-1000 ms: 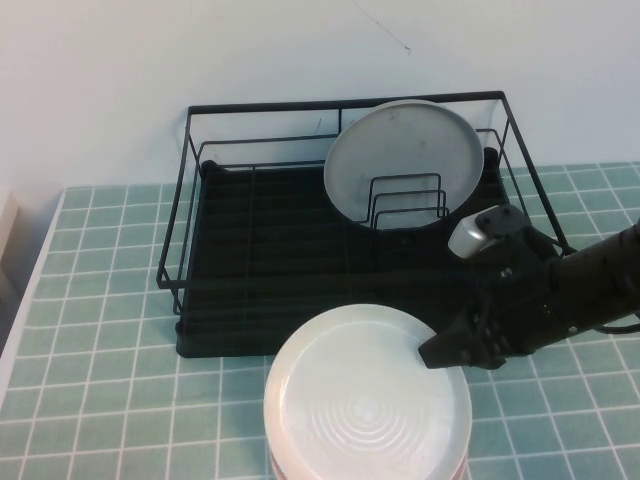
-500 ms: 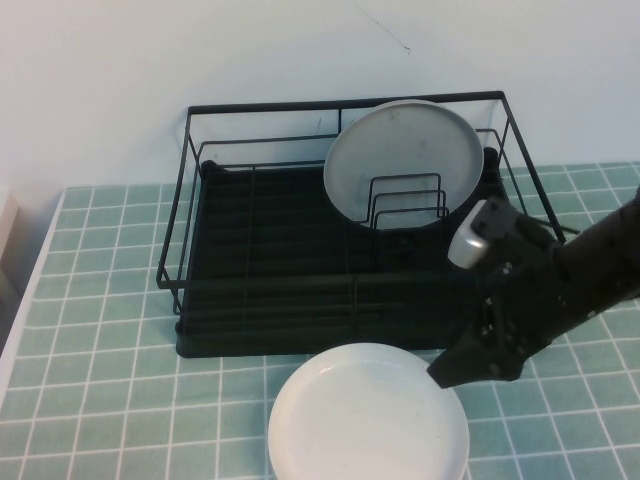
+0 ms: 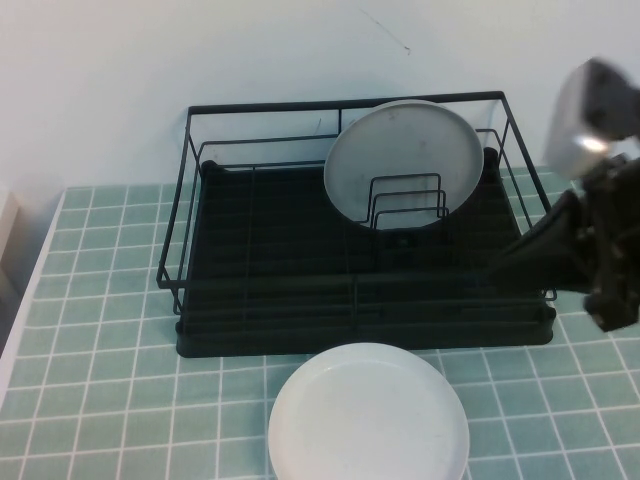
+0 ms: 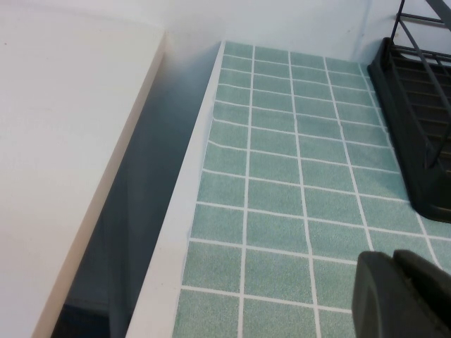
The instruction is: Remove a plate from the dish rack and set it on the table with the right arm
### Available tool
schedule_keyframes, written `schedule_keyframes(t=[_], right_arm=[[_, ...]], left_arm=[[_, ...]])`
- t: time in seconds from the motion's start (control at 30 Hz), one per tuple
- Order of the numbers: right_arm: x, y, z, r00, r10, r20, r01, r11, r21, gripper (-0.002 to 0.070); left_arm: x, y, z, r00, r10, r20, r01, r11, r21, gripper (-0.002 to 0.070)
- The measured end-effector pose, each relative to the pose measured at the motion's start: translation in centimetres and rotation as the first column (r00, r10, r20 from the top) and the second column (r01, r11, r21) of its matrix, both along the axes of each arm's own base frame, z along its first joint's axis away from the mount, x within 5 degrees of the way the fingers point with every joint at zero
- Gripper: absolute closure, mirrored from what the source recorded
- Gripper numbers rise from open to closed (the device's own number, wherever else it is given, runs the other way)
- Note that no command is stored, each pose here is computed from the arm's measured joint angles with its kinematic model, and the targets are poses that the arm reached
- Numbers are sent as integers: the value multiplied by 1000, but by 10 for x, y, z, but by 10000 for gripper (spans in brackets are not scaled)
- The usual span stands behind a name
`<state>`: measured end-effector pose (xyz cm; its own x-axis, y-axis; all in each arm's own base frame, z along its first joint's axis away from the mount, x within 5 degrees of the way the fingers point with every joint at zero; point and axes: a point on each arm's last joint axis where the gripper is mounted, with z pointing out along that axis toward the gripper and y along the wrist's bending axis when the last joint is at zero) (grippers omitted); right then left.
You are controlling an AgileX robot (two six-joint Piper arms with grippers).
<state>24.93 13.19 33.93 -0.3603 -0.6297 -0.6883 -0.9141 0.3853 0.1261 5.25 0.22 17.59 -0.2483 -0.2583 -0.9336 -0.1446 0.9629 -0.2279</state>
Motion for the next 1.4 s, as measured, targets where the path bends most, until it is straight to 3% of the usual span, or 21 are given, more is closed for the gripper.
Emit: schedule_keyframes(t=[0.23, 0.4, 0.6, 0.87, 1.0, 1.1, 1.23, 1.4], right_arm=[[-83, -29, 47, 929, -163, 331, 107, 978, 181, 669], [-134, -47, 55, 873, -200, 444, 105, 968, 229, 671], [-180, -77, 35, 815, -381, 436, 315, 924, 219, 674], [-214, -105, -2, 670, -536, 514, 455, 843, 287, 676], [-207, -113, -27, 549, -641, 537, 520, 764, 382, 676], [-200, -120, -57, 462, -746, 480, 600, 661, 450, 676], [-197, -127, -106, 392, -834, 388, 711, 542, 447, 676], [-198, -131, -144, 333, -872, 358, 779, 469, 417, 676]], left_arm=[[0, 0, 0, 1000, 0, 0, 0, 1000, 0, 678], [0, 0, 0, 1000, 0, 0, 0, 1000, 0, 678], [0, 0, 0, 1000, 0, 0, 0, 1000, 0, 678], [0, 0, 0, 1000, 0, 0, 0, 1000, 0, 678], [0, 0, 0, 1000, 0, 0, 0, 1000, 0, 678], [0, 0, 0, 1000, 0, 0, 0, 1000, 0, 678], [0, 0, 0, 1000, 0, 0, 0, 1000, 0, 678], [0, 0, 0, 1000, 0, -2, 0, 1000, 0, 678]])
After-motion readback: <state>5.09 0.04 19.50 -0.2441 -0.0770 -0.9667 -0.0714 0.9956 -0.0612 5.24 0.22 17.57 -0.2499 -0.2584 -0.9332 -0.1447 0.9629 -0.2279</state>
